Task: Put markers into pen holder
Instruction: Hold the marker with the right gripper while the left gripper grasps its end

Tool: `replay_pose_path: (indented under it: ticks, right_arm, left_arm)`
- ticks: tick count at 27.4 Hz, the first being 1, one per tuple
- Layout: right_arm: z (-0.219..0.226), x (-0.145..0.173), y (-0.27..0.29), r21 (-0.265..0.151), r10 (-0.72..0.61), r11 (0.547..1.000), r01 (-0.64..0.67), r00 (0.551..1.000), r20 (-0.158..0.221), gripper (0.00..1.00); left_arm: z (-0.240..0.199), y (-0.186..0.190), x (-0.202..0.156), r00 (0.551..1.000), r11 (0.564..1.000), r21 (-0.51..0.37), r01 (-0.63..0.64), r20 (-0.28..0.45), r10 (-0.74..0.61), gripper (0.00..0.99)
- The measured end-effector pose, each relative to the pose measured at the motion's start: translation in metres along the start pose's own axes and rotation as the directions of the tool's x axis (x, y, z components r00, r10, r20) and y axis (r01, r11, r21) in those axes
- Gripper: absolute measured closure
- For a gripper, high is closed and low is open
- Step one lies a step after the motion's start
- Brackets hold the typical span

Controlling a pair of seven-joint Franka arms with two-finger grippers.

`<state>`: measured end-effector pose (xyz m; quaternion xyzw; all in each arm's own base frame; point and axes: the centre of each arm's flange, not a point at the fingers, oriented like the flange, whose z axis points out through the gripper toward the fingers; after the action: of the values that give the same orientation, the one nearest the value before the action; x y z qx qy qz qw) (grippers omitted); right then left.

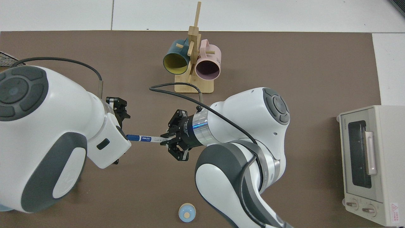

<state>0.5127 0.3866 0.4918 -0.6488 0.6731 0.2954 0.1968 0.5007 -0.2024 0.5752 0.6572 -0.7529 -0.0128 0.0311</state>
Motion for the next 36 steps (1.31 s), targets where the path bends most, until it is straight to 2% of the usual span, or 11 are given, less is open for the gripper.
replay_pose_path:
  ticks: [9, 16, 17, 20, 21, 24, 25, 26, 27, 28, 36]
  right_arm:
    - [0.000, -0.001, 0.000, 0.000, 0.000, 1.000, 0.000, 1.000, 0.003, 0.83]
    - [0.000, 0.000, 0.000, 0.000, 0.001, 1.000, -0.001, 1.000, 0.002, 0.83]
    - [0.000, 0.000, 0.000, 0.000, 0.001, 1.000, -0.001, 1.000, 0.002, 0.83]
    - [0.000, 0.000, 0.000, 0.000, 0.001, 1.000, -0.001, 1.000, 0.002, 0.83]
    - [0.000, 0.000, 0.000, 0.000, 0.001, 1.000, -0.001, 1.000, 0.002, 0.83]
    - [0.000, 0.000, 0.000, 0.000, 0.001, 1.000, -0.001, 1.000, 0.002, 0.83]
    - [0.000, 0.000, 0.000, 0.000, 0.001, 1.000, -0.001, 1.000, 0.002, 0.83]
    - [0.000, 0.000, -0.001, 0.002, 0.001, 1.000, -0.001, 1.000, 0.003, 0.83]
    - [0.000, 0.000, -0.001, 0.003, 0.002, 1.000, -0.002, 1.000, 0.004, 0.83]
    - [-0.001, 0.000, -0.001, 0.003, 0.003, 1.000, -0.003, 1.000, 0.004, 0.83]
    - [0.000, 0.000, -0.001, 0.004, 0.003, 1.000, -0.003, 1.000, 0.005, 0.83]
  left_arm:
    - [0.002, 0.006, 0.029, 0.997, 0.997, 0.013, -0.077, 0.002, 0.077, 0.000]
    - [0.002, 0.007, 0.035, 0.996, 0.996, 0.020, -0.088, 0.002, 0.088, 0.057]
    - [0.002, 0.007, 0.035, 0.996, 0.996, 0.020, -0.088, 0.002, 0.088, 0.141]
    - [0.002, 0.007, 0.035, 0.996, 0.996, 0.020, -0.089, 0.002, 0.089, 0.291]
    - [0.002, 0.007, 0.035, 0.996, 0.996, 0.020, -0.089, 0.002, 0.089, 0.414]
    - [0.002, 0.007, 0.035, 0.997, 0.996, 0.020, -0.082, 0.002, 0.082, 0.542]
    - [0.002, 0.007, 0.035, 0.997, 0.997, 0.020, -0.072, 0.002, 0.072, 0.656]
    - [0.002, 0.008, 0.035, 0.998, 0.998, 0.018, -0.064, 0.002, 0.064, 0.687]
    - [0.002, 0.008, 0.035, 0.998, 0.998, 0.020, -0.057, 0.001, 0.057, 0.793]
    - [0.002, 0.007, 0.035, 0.999, 0.999, 0.021, -0.046, 0.001, 0.046, 0.824]
    - [0.002, 0.007, 0.035, 1.000, 0.999, 0.021, -0.030, 0.001, 0.030, 0.824]
